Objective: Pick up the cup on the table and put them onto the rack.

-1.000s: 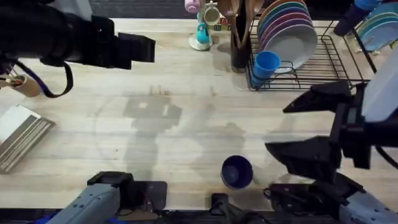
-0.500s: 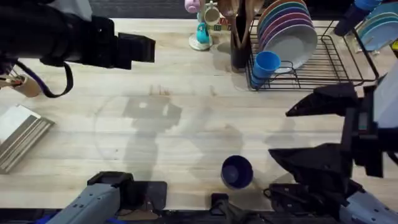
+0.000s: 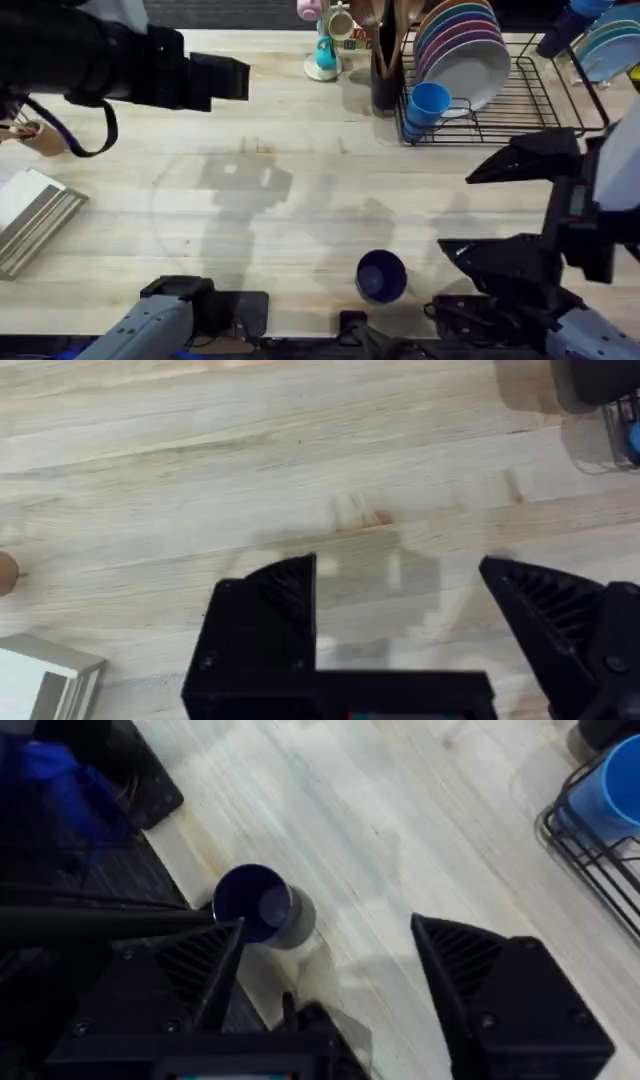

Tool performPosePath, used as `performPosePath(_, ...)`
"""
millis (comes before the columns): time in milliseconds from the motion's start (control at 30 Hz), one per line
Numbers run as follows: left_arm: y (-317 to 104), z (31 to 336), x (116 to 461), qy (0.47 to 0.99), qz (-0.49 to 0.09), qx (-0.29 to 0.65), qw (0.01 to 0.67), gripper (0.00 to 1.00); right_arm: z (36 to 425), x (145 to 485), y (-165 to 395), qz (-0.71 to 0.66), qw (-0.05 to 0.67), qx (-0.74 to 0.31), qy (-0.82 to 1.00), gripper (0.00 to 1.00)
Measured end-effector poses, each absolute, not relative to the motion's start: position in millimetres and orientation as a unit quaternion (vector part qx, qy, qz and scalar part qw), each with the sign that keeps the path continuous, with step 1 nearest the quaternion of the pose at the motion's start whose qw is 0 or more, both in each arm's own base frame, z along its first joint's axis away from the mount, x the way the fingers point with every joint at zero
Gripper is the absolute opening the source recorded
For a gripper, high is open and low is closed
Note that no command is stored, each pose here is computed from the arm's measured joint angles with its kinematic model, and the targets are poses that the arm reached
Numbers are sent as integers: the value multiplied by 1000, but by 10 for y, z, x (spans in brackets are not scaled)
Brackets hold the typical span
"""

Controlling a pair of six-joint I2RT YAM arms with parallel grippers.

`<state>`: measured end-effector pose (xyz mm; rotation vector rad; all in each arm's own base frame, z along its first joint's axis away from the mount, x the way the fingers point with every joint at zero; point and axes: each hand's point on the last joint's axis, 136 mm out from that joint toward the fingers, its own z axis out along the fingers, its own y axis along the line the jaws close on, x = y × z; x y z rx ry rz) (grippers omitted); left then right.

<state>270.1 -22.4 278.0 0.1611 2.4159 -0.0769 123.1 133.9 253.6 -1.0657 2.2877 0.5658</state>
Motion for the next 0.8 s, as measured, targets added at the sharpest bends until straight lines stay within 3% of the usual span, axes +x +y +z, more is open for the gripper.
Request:
performPosePath(467,-224,2780,2701,934,-30,62,352,990,2233,1112,1497,246,227,-450,828,992)
performPosePath(800,-224,2780,2701,934,-30,62,352,991,1942,1145,1749,257,135,-490,822,992)
